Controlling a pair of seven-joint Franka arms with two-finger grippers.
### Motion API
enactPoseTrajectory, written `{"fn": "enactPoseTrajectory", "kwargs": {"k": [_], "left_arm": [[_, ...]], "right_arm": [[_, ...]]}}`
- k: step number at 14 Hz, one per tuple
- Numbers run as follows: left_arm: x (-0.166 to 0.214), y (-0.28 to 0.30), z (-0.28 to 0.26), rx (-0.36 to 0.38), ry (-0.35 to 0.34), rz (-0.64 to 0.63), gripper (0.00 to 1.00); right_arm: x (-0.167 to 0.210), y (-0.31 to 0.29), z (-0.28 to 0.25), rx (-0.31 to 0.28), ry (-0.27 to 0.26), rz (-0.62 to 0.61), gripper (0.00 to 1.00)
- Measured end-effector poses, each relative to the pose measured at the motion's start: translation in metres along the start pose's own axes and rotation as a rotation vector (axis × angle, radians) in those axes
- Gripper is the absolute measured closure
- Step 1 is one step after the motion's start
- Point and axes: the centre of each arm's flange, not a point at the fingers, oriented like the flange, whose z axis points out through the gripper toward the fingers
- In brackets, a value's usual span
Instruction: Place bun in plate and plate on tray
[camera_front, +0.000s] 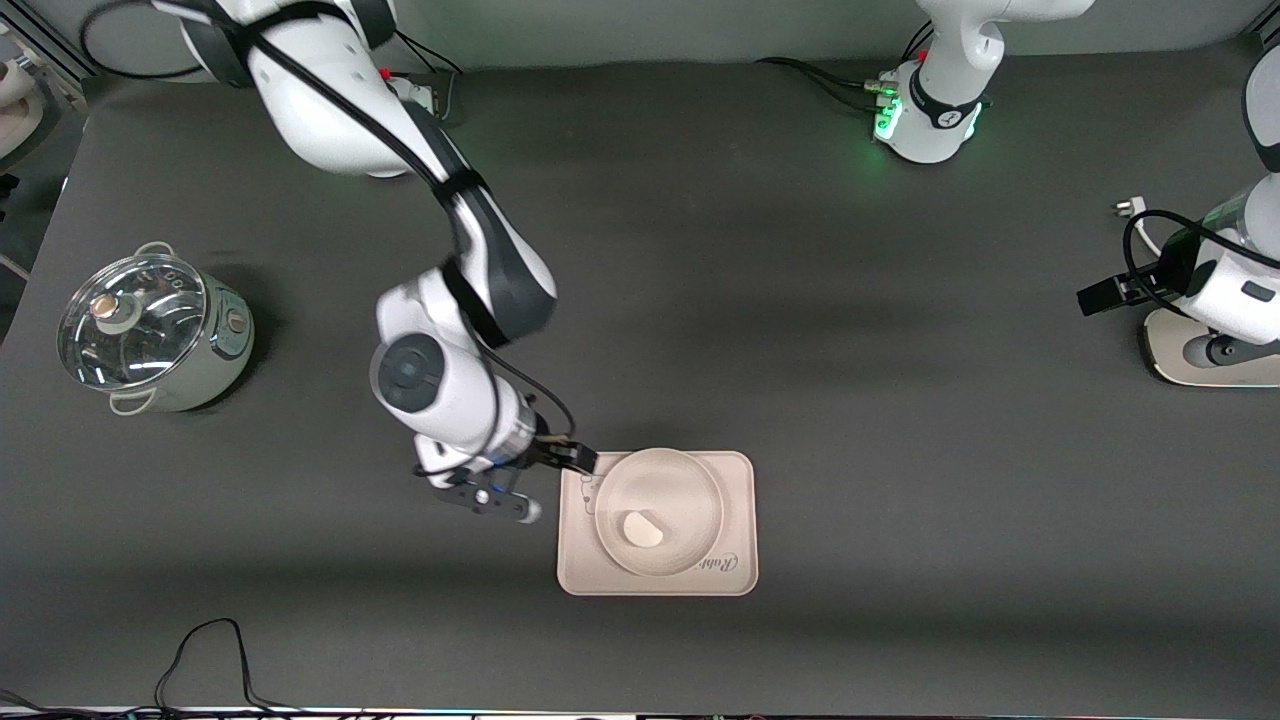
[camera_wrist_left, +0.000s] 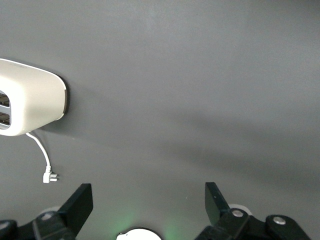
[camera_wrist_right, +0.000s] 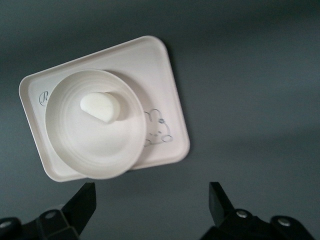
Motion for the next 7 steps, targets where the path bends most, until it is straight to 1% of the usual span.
{"fn": "enactPoseTrajectory", "kwargs": {"k": [1, 3, 6, 7], "left_arm": [[0.000, 0.000, 0.000, 0.000, -0.001, 0.000, 0.00], [0.000, 0.000, -0.002, -0.001, 0.002, 0.000, 0.00], [-0.002, 0.005, -0.005, -0.002, 0.008, 0.012, 0.00], [-0.003, 0.007, -0.006, -0.003, 0.011, 0.014, 0.00]], "right_arm": [[-0.002, 0.011, -0.034, -0.015, -0.007, 0.003, 0.00], [-0.004, 0.050, -0.098, -0.020, -0.027, 0.000, 0.00], [-0.012, 0.146, -0.187, -0.013, -0.069, -0.090, 0.00], [-0.016, 0.182, -0.214, -0.021, -0.076, -0.128, 0.00]]}}
